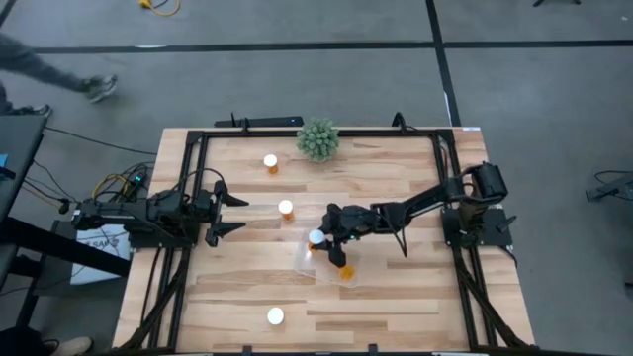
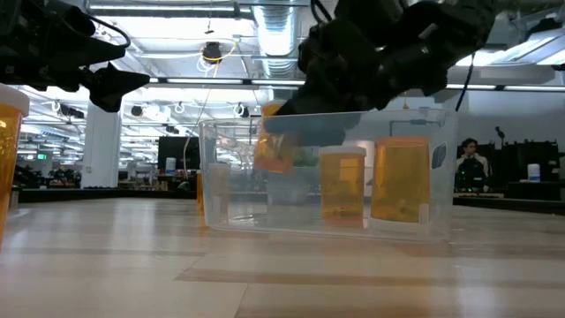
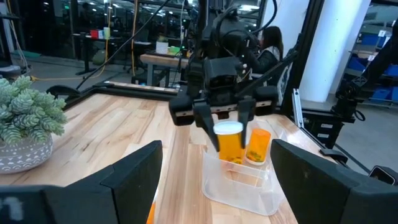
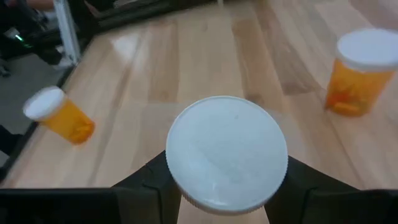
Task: Pick and place pill bottles into a basket
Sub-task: Put the orange pill bottle into the transparent bin
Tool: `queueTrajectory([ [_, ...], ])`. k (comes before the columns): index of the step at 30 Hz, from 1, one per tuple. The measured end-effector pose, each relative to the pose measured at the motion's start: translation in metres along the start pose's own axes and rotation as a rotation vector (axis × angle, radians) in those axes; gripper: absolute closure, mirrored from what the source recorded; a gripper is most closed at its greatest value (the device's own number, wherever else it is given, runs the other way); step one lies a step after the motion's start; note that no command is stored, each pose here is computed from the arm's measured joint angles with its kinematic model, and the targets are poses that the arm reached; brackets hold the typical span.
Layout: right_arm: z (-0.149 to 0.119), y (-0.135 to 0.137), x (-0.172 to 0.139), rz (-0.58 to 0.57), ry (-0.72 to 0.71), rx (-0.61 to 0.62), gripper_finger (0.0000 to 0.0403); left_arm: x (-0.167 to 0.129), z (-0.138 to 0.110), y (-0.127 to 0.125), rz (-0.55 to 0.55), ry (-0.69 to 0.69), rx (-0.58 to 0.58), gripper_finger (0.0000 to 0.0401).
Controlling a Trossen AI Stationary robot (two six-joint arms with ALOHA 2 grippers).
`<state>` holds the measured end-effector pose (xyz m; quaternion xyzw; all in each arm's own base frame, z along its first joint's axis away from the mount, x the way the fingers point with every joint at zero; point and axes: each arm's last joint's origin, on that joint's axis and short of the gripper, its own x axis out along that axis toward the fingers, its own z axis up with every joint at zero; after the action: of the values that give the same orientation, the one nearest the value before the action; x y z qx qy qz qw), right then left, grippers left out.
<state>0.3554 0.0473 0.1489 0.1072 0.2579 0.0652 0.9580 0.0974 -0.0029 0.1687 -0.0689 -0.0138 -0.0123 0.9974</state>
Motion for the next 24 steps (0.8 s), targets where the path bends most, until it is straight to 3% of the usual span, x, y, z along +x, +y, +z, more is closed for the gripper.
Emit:
queueTrajectory([
  [9, 0.004, -0.014, -0.001, -0.046, 0.004, -0.008, 0.0238, 0.000, 0.000, 0.000, 0.000, 0.000, 0.003, 0.0111],
  [24, 0.001, -0.013, -0.001, -0.044, 0.032, -0.086, 0.0228, 0.000, 0.000, 0.000, 0.000, 0.001, -0.001, 0.0111],
])
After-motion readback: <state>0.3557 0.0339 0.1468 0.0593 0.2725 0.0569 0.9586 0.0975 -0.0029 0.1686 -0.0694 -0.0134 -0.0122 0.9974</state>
